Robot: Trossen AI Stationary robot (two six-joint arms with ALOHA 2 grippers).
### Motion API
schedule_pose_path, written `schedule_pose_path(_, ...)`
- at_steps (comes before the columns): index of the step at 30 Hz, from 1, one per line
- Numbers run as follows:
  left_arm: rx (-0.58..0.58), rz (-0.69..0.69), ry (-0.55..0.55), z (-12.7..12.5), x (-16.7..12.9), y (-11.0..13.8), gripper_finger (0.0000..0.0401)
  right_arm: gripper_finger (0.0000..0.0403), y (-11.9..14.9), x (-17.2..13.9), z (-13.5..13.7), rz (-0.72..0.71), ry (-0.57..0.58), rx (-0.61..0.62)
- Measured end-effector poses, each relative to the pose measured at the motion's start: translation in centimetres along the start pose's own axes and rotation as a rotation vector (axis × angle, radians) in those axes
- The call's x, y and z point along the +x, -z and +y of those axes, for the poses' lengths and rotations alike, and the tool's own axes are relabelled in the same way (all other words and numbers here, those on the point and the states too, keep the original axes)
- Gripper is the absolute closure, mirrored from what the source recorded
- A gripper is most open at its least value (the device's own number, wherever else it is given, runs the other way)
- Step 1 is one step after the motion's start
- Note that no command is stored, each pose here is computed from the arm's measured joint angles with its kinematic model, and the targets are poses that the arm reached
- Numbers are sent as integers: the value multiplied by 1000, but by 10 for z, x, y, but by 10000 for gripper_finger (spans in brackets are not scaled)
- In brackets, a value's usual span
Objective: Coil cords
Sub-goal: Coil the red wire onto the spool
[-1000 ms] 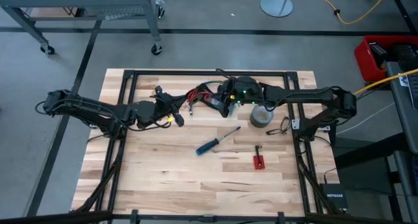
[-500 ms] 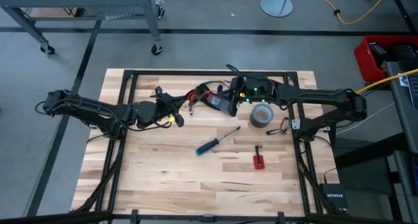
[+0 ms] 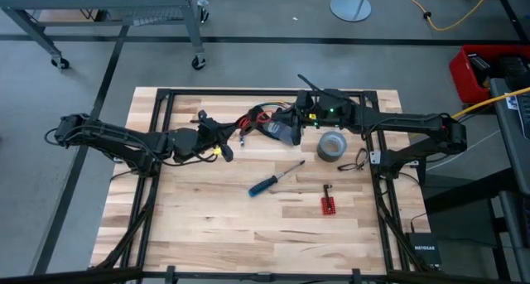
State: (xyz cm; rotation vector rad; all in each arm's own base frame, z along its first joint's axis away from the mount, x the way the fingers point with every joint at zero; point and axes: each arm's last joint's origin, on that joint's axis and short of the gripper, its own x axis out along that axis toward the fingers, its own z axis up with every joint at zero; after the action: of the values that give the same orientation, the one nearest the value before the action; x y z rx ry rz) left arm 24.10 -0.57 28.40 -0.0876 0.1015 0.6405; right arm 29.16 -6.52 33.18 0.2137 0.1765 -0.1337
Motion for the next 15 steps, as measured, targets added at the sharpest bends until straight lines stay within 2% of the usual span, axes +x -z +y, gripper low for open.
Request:
schedule_pose_path(5, -4, -1, -4, 1, 1, 0, 401, 402, -5, 0, 5, -31, -137, 64)
schedule_pose_path(15, -8, 20, -27, 1, 9, 6, 401, 402, -4, 0, 8, 2, -224, 167)
